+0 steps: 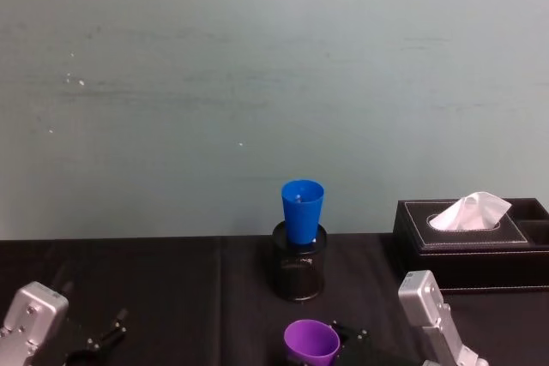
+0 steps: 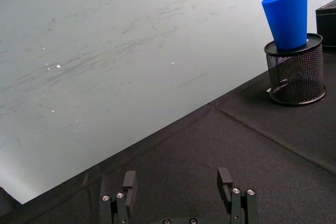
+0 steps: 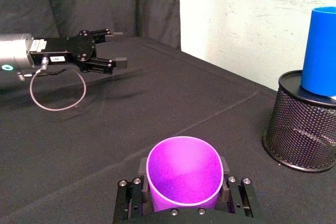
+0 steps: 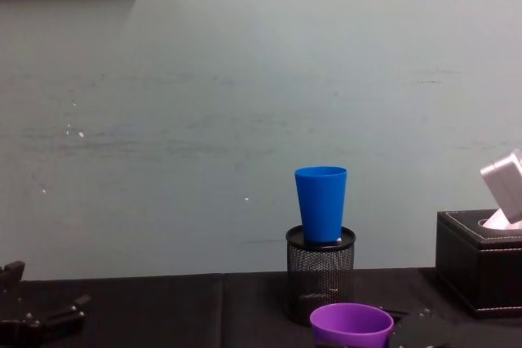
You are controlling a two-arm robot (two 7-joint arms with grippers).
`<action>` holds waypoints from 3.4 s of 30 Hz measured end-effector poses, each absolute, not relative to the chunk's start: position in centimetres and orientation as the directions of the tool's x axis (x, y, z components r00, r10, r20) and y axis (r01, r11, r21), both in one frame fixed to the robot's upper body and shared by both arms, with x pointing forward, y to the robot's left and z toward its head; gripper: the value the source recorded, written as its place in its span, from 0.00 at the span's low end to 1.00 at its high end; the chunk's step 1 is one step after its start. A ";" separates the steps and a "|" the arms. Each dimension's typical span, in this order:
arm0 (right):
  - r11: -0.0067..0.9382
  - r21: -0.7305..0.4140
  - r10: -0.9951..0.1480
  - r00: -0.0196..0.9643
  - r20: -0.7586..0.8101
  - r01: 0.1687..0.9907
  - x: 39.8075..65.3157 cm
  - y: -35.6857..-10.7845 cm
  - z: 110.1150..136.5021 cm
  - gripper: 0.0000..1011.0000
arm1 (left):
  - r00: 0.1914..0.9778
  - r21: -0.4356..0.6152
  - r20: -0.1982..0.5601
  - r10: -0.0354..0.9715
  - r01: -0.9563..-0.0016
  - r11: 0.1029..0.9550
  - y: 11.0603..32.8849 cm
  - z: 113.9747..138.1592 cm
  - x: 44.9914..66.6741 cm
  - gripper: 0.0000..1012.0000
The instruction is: Pick up one cup with a gripper and tap it against the other cup.
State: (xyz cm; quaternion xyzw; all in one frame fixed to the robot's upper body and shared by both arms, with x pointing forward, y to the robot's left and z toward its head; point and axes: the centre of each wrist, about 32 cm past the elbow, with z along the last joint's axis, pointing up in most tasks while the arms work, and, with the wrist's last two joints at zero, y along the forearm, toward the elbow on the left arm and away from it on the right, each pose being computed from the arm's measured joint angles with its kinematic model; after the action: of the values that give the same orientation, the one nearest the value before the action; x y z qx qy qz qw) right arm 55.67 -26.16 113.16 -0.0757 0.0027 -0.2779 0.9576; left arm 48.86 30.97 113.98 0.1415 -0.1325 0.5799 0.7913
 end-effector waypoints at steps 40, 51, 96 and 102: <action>0.832 -0.150 -0.535 0.844 0.034 0.534 55.7 -26.1 112.8 0.99 | 0.292 0.070 0.374 0.880 -0.955 0.287 31.0 114.0 48.9 0.99; 0.832 -0.094 -0.541 0.837 0.086 0.547 55.5 -25.9 113.4 0.99 | 0.292 0.070 0.374 0.880 -0.955 0.287 31.0 114.0 48.9 0.99; 0.309 0.066 -0.945 0.298 0.132 0.949 53.8 -24.6 112.6 0.99 | 0.292 0.070 0.374 0.880 -0.955 0.287 31.0 114.0 48.9 0.99; 0.307 0.067 -0.946 0.296 0.130 0.949 53.8 -24.6 112.7 0.99 | 0.292 0.070 0.374 0.880 -0.955 0.287 31.0 114.0 48.9 0.99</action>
State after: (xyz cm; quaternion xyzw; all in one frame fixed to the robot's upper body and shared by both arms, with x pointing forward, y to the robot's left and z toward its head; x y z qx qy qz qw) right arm 53.76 -24.60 112.66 -0.0111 -0.0725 -0.5887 0.8050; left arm 48.86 30.97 113.98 0.1415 -0.1324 0.5799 0.7913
